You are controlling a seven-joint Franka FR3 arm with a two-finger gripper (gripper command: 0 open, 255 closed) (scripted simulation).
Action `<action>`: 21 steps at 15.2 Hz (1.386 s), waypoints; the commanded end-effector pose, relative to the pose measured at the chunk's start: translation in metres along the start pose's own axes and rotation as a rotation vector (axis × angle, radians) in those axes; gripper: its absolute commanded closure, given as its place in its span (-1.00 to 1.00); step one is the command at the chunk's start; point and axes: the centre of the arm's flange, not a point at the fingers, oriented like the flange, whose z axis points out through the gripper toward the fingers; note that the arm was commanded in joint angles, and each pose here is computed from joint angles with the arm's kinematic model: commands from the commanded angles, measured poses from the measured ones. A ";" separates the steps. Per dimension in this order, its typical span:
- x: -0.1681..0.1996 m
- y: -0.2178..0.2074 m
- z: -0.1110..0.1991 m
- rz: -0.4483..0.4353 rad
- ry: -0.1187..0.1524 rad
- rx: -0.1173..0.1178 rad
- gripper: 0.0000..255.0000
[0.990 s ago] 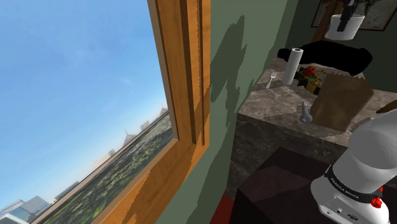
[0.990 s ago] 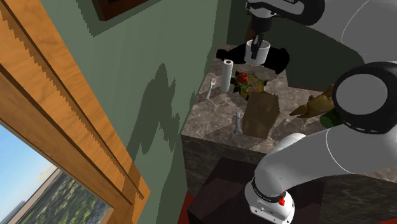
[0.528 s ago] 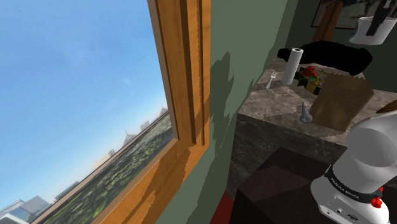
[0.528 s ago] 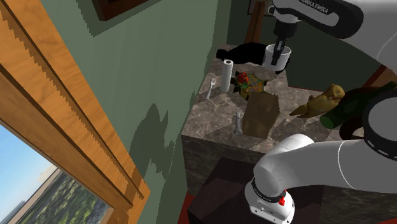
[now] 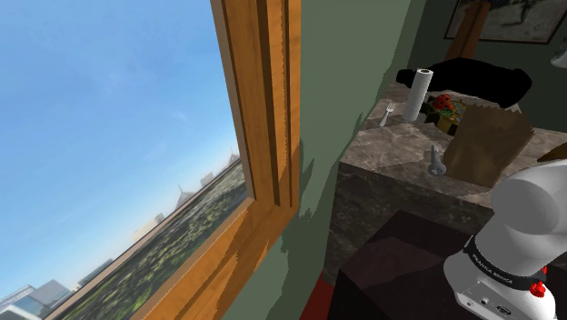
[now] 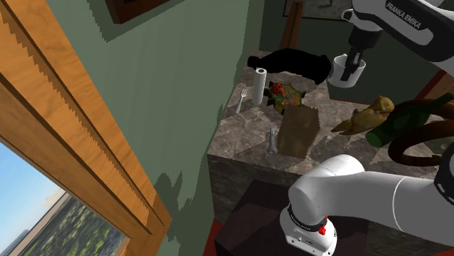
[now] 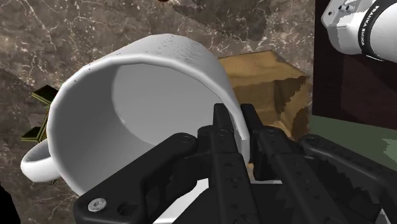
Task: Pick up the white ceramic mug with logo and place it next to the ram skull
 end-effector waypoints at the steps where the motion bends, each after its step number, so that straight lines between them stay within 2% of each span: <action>1: -0.027 -0.006 0.001 -0.001 -0.001 0.000 1.00; 13: -0.185 -0.019 0.003 -0.001 -0.001 0.000 1.00; 21: -0.184 -0.021 0.045 -0.001 -0.001 0.000 1.00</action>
